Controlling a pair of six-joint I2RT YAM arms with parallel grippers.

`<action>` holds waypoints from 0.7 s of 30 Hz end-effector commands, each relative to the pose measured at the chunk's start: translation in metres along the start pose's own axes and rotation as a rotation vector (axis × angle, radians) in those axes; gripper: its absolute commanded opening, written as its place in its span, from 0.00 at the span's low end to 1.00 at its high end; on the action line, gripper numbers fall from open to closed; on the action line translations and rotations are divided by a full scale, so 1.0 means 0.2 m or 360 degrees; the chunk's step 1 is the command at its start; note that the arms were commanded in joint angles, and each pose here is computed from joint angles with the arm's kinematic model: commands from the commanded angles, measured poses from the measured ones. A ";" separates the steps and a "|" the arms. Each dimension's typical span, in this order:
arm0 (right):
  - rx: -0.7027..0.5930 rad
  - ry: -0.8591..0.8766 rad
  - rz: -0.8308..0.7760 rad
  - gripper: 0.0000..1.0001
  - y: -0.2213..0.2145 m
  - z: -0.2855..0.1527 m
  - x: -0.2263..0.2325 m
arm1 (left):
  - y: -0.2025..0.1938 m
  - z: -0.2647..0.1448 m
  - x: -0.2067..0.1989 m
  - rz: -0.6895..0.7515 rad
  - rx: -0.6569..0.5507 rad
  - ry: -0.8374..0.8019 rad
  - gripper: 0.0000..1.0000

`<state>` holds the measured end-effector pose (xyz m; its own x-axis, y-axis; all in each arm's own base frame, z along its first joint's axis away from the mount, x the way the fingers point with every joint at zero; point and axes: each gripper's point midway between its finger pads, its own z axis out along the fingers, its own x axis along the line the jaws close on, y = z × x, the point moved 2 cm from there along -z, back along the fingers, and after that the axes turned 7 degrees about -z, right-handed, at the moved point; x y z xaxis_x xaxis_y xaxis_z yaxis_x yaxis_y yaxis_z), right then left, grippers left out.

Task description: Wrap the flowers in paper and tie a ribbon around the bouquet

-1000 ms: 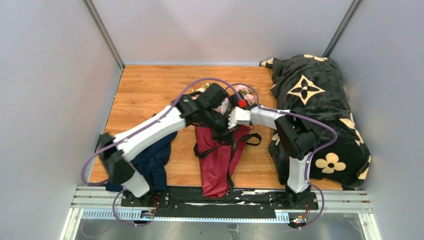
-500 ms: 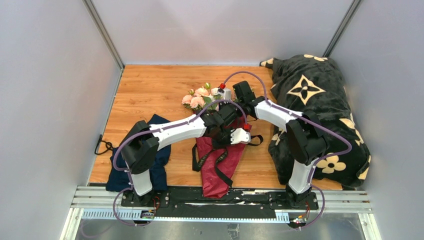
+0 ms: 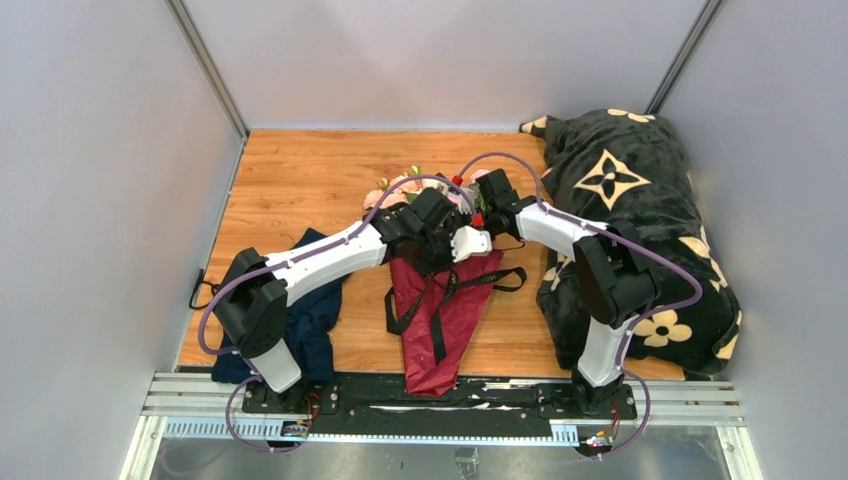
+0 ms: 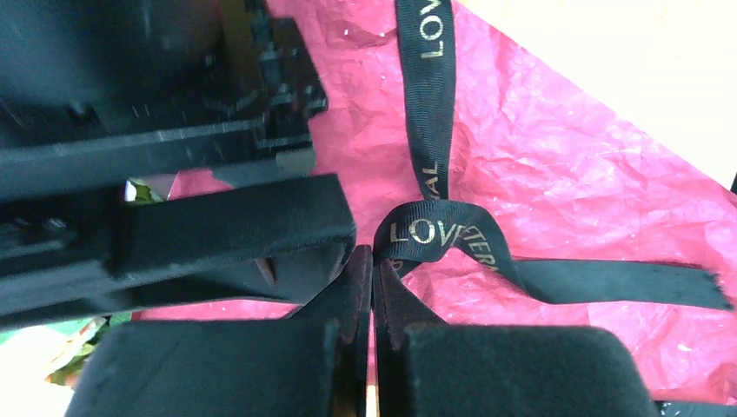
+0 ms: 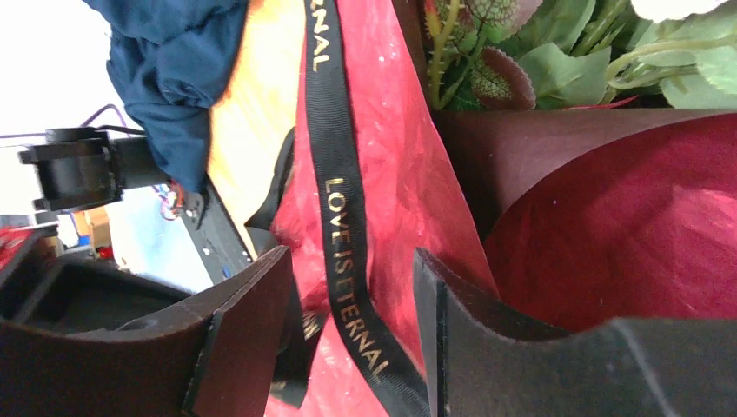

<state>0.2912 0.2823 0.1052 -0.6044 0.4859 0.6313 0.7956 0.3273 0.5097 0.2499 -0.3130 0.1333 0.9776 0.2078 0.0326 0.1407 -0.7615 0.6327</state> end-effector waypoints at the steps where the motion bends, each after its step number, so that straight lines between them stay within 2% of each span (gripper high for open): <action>1: -0.0179 0.0066 0.0003 0.59 0.13 -0.19 0.08 | 0.05 -0.03 0.02 -0.0129 -0.0116 -0.0045 0.00; 4: -0.0331 -0.0048 0.0069 0.59 0.21 -0.35 0.02 | 0.02 0.02 0.11 -0.0275 -0.0113 0.0032 0.00; 7: -0.0410 -0.0150 0.0186 0.54 0.19 -0.45 -0.04 | -0.02 0.09 0.19 -0.0431 -0.0068 0.0095 0.00; 11: -0.0406 -0.0329 0.0295 0.48 0.06 -0.52 -0.08 | -0.04 0.20 0.20 -0.0572 -0.0033 0.0076 0.00; 13: -0.0394 -0.0440 0.0335 0.46 0.00 -0.55 -0.10 | -0.06 0.25 0.22 -0.0630 0.0001 0.0088 0.04; 16: -0.0380 -0.0543 0.0363 0.45 -0.10 -0.60 -0.10 | -0.09 0.24 0.20 -0.0566 0.0105 0.0032 0.30; 21: -0.0330 -0.0556 0.0345 0.43 -0.25 -0.65 -0.01 | -0.08 0.02 0.17 -0.0077 0.0153 -0.0057 0.60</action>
<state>0.2695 0.1722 0.1566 -0.3754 0.7474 0.5481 0.8404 0.0252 0.5414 0.2903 -0.3102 0.0778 0.8957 0.4249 -0.1312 0.4253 -0.7323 0.5319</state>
